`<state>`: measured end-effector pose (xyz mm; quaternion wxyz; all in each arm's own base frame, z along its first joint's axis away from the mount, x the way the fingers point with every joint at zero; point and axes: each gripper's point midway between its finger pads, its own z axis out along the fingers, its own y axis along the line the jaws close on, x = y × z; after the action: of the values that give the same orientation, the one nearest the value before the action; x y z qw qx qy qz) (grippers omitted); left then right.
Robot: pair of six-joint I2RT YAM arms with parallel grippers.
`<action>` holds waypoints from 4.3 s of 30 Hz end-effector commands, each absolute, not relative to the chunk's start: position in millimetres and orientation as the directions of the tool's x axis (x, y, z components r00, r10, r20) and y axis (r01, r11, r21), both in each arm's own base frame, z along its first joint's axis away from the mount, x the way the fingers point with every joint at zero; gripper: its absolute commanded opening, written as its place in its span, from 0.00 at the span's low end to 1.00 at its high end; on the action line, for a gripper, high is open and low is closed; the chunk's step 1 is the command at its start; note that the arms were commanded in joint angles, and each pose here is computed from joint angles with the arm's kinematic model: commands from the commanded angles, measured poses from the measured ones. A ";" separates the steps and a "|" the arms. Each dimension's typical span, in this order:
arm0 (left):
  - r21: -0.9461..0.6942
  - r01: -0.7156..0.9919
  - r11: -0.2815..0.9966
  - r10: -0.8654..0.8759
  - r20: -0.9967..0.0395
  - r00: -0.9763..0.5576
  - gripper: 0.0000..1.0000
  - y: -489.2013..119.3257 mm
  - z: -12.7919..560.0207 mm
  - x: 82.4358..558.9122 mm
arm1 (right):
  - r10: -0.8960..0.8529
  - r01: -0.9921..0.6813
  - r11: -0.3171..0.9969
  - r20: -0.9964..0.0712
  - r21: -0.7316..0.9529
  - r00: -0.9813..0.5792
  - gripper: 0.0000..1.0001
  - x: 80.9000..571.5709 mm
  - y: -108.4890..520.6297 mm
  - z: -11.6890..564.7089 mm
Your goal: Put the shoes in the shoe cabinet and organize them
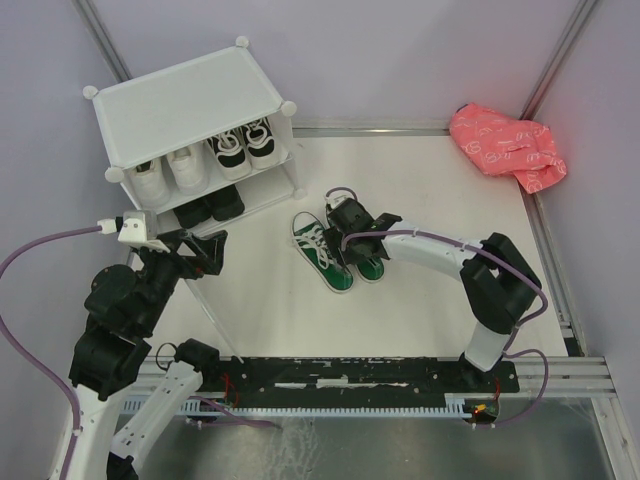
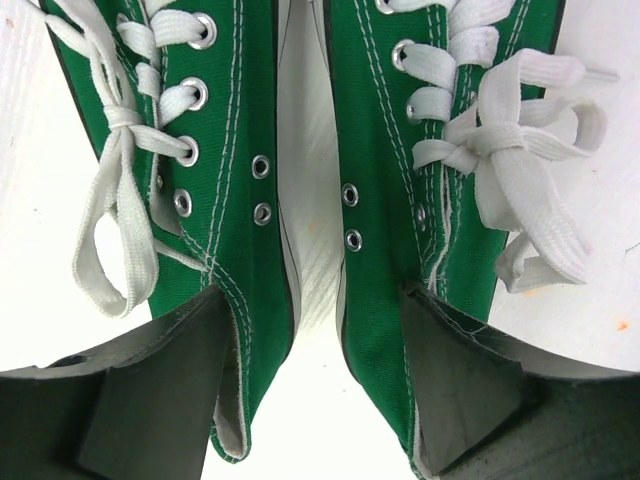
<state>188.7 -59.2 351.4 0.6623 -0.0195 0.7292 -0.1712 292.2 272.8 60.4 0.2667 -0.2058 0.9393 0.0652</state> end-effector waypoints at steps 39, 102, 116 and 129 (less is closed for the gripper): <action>-0.255 0.139 0.957 -0.212 -0.940 -0.266 0.99 -56.7 311.9 188.8 | -0.348 -0.403 0.915 -0.518 -0.006 -0.782 0.80 299.8 275.5 50.5; -0.235 0.131 0.963 -0.199 -0.950 -0.242 0.99 -52.8 334.3 189.9 | -0.143 -0.573 0.794 -0.854 0.204 -0.501 0.02 428.9 449.8 173.5; -0.228 0.110 0.967 -0.190 -0.942 -0.277 0.99 -52.6 325.9 194.2 | 0.042 -0.493 0.802 -0.854 0.339 -0.518 0.02 437.9 435.1 182.1; -0.229 0.096 0.969 -0.192 -0.936 -0.295 0.99 -52.5 322.4 196.5 | -0.129 -0.755 0.542 -0.851 0.369 -0.509 0.02 363.8 510.5 203.6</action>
<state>199.0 -56.8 345.2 0.6290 -0.0256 0.7637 -0.1427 370.4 445.0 76.6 0.2986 -0.2388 0.8839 0.2694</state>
